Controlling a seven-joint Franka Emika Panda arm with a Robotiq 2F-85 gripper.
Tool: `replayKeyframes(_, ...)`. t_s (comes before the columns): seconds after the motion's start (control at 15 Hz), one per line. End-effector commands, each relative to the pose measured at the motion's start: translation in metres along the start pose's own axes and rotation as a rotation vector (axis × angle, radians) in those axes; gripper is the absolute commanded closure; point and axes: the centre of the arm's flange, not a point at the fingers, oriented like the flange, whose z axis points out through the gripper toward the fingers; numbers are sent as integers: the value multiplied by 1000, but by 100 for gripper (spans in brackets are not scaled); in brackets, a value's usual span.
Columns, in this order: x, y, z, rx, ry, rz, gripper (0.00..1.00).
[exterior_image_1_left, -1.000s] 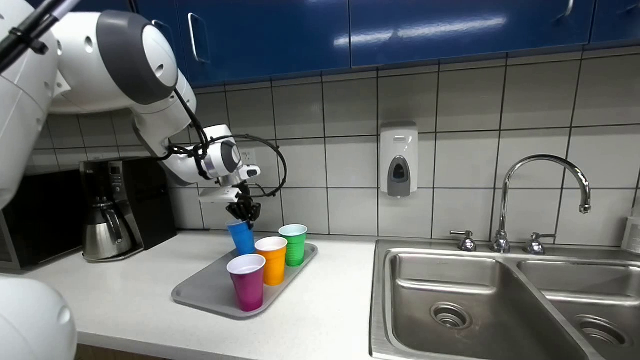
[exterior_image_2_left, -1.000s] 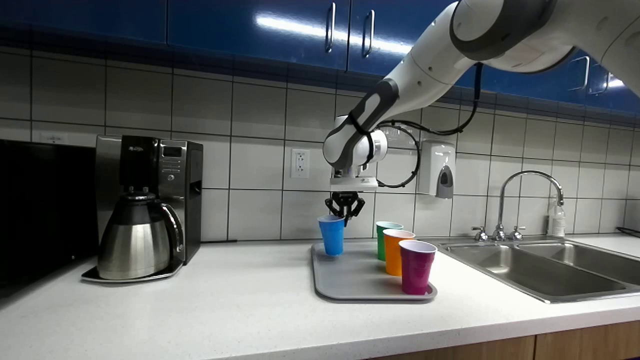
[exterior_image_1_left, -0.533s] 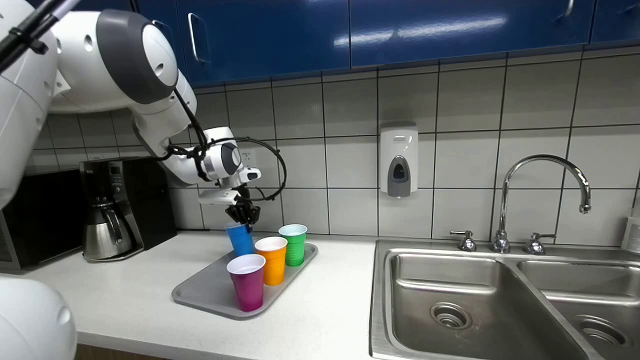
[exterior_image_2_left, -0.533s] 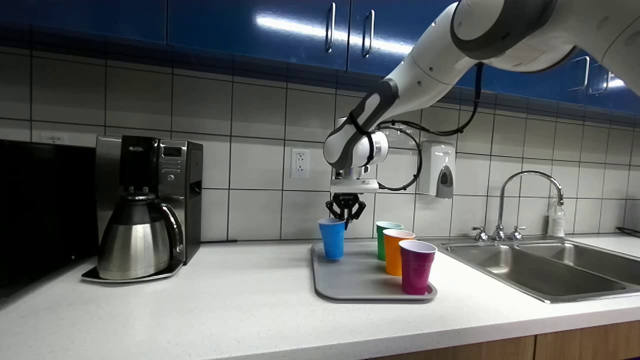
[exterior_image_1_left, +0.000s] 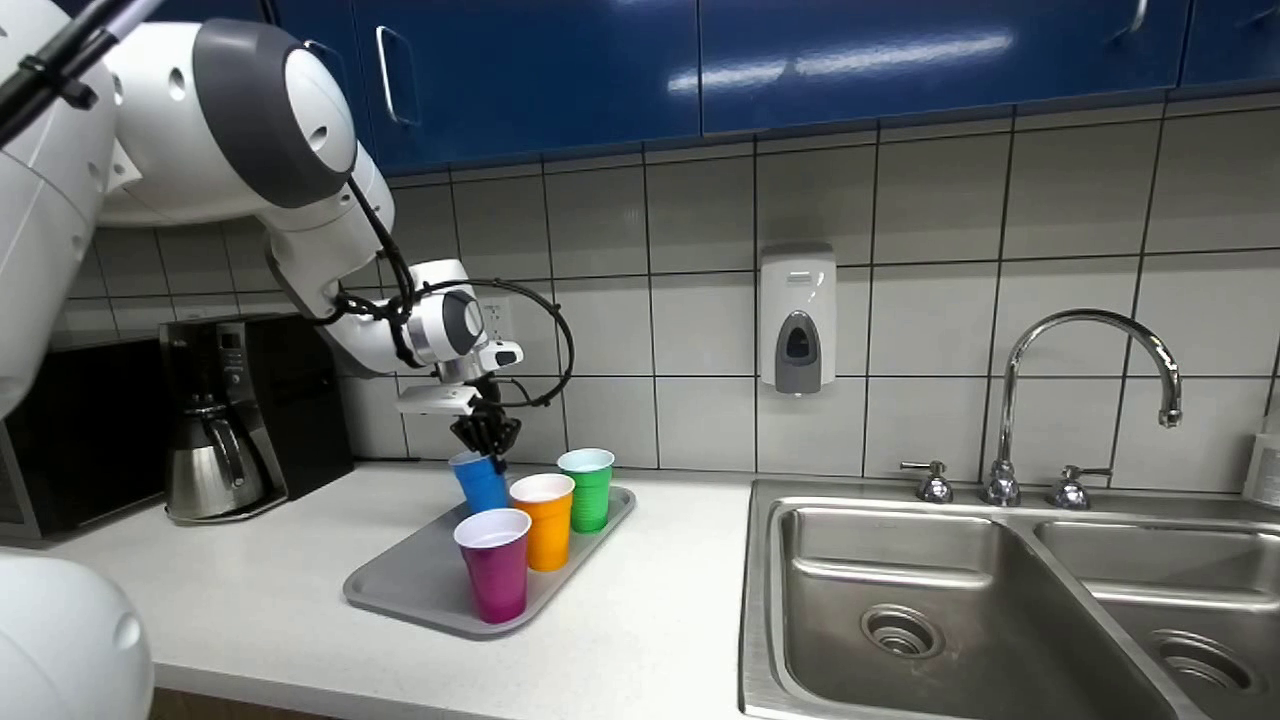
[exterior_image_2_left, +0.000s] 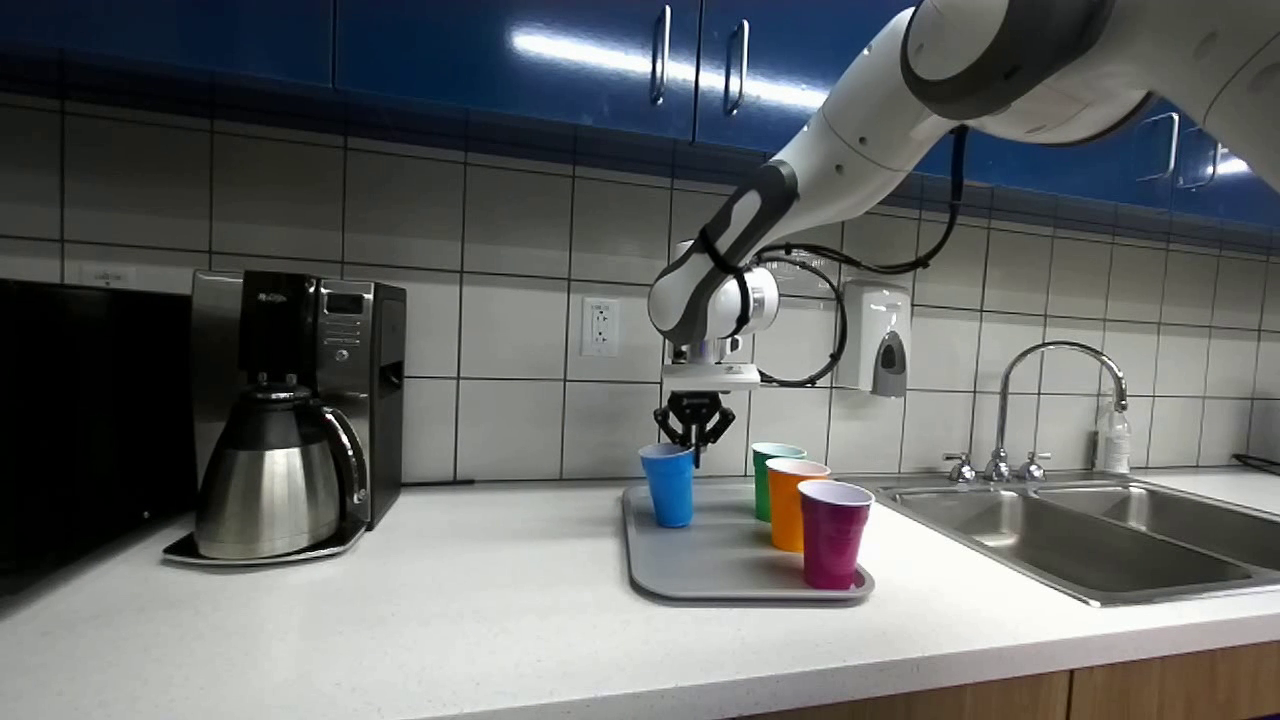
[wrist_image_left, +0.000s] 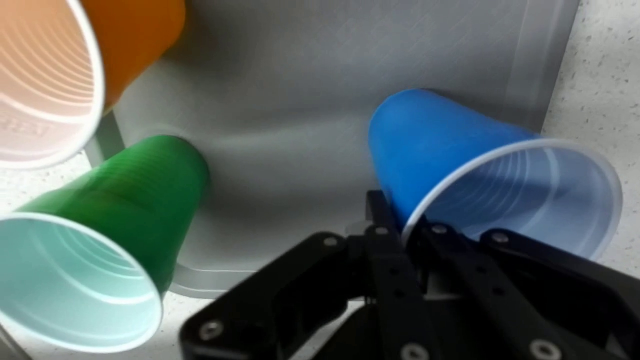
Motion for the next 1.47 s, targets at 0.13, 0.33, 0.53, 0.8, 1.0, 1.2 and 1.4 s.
replayKeyframes(0.13,-6,6,-7,5,-34,21,51)
replayKeyframes(0.33,-6,7,-7,3,-36,23,29)
replayKeyframes(0.53,-5,9,-9,-1,-36,24,5)
replayKeyframes(0.8,-4,13,-12,1,-30,32,0)
replayKeyframes(1.0,-2,16,-18,4,-24,38,0)
replayKeyframes(1.2,2,18,-29,11,-9,43,0)
replayKeyframes(1.4,4,19,-40,18,5,44,0)
